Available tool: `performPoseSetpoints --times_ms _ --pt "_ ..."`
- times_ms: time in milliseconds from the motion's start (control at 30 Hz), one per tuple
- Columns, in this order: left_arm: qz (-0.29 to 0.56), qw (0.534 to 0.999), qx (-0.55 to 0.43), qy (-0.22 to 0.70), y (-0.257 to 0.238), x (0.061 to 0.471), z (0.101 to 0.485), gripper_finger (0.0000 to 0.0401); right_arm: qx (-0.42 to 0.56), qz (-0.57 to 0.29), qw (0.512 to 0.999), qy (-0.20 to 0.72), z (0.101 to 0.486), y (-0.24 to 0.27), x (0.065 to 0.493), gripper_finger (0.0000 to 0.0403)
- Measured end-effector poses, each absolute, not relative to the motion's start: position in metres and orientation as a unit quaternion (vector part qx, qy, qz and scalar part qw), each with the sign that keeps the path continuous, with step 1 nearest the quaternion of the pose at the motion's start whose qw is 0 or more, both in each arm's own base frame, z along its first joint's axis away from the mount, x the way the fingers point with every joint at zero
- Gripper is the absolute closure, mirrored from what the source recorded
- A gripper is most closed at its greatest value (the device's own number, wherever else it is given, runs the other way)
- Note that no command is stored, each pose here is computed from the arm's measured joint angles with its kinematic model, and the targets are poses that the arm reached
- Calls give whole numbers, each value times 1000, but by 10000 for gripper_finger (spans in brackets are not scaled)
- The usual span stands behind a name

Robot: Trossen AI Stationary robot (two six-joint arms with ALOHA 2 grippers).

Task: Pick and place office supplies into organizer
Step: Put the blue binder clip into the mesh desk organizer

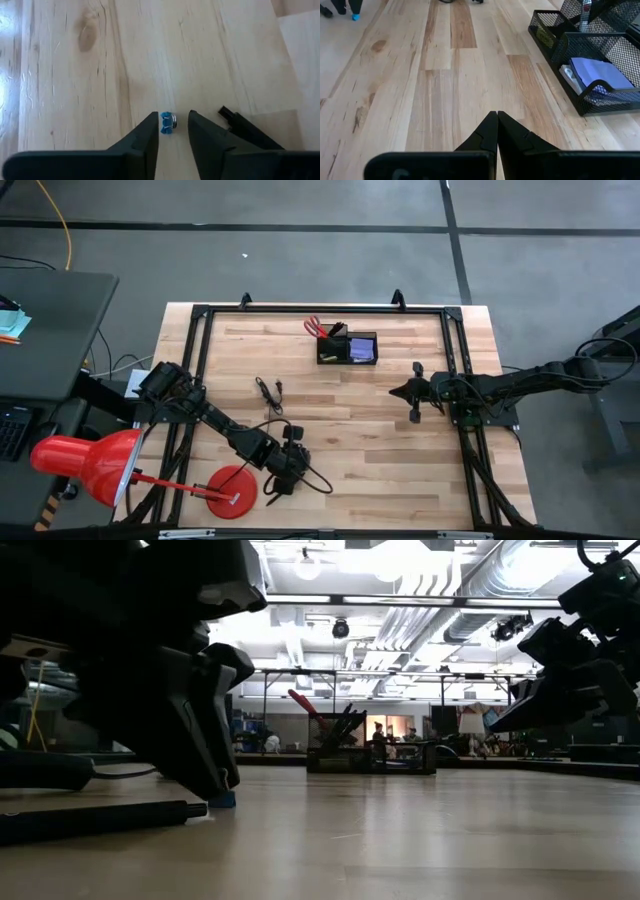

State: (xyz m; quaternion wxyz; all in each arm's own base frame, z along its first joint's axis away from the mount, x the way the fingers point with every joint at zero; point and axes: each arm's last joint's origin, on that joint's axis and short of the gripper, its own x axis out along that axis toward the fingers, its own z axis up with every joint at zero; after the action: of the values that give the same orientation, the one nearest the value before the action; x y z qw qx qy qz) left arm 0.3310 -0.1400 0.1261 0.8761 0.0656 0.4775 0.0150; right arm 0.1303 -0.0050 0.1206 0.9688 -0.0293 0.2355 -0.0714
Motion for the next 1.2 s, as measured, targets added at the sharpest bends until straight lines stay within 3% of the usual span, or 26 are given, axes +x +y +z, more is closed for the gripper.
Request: performPoseSetpoints --times_ms 533,1200 --pt "23 879 63 472 -139 332 127 398 -29 -71 969 236 121 -5 130 402" --pt "80 883 81 455 -119 341 129 400 -29 -71 969 236 121 -5 130 402"
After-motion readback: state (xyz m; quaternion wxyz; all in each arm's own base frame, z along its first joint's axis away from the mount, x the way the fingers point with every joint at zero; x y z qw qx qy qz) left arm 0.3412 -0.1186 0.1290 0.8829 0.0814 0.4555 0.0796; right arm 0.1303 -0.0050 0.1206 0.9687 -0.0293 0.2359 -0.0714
